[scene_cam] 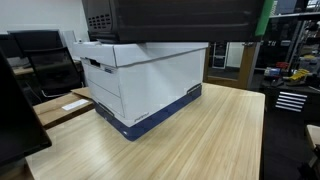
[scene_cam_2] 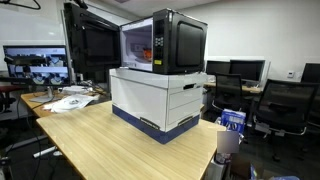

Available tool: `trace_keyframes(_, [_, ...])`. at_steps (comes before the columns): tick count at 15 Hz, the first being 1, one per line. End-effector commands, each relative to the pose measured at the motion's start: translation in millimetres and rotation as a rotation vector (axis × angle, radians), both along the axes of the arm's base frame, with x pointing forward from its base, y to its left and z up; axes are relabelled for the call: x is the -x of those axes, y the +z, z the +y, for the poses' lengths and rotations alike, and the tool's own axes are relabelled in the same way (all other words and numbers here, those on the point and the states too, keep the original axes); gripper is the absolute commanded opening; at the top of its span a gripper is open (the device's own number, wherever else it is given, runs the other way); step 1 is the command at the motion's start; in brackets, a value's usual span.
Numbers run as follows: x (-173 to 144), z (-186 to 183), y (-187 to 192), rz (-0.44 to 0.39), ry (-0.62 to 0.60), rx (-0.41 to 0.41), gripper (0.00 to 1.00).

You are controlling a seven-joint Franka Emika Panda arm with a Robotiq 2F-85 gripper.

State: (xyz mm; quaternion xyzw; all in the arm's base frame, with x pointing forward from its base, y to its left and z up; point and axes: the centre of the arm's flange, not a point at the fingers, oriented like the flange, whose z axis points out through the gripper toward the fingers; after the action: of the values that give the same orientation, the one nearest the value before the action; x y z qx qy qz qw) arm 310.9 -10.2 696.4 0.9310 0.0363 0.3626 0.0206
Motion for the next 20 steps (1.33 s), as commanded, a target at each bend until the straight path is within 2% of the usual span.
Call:
trace_keyframes(1, [-36.0, -56.0, -2.5, 0.069, -0.147, -0.046, 0.02])
trace_keyframes(5, [-63.7, -114.6, -6.1, 0.07, -0.244, -0.099, 0.02])
trace_keyframes(9, [-62.8, -119.1, 12.0, 0.007, -0.27, -0.119, 0.02])
trace_keyframes(14, [-47.6, -118.1, 29.9, -0.023, -0.275, -0.124, 0.02])
trace_keyframes(18, [-43.2, -119.0, 34.9, 0.076, -0.245, -0.133, 0.02])
trace_keyframes(20, [-41.9, -119.6, 37.5, 0.164, -0.219, -0.144, 0.02])
